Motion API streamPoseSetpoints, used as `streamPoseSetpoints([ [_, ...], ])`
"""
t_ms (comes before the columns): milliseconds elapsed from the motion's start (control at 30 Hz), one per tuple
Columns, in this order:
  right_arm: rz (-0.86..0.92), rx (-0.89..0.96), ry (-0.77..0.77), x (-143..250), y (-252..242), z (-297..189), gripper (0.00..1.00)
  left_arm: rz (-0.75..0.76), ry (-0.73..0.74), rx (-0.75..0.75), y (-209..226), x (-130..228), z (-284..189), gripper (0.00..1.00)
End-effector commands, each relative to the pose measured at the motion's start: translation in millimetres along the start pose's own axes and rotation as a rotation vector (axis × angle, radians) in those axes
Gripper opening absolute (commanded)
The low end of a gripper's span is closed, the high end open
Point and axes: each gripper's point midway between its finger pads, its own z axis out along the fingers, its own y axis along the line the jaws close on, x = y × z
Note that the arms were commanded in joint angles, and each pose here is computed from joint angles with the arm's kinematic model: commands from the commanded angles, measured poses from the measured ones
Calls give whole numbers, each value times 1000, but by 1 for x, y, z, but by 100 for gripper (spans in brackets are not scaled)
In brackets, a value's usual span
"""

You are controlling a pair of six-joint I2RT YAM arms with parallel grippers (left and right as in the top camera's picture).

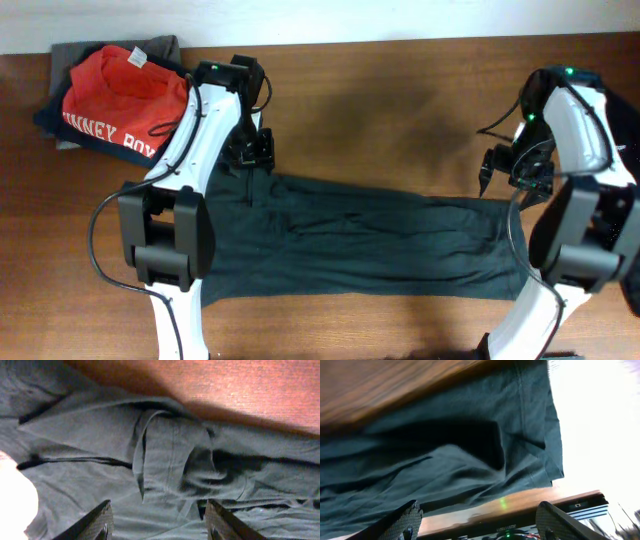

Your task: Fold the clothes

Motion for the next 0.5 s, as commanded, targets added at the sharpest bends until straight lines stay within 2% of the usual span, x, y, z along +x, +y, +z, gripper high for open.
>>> streamPoseSetpoints([
  [0, 7, -50, -118, 17, 1, -37, 78, -26, 12, 14, -1, 1, 9, 59],
  [233, -5, -85, -262, 51, -6, -82, 78, -33, 6, 15, 4, -3, 33, 59],
  [467, -13, -124, -419, 93, -14, -120, 80, -35, -17, 16, 5, -9, 38, 59],
])
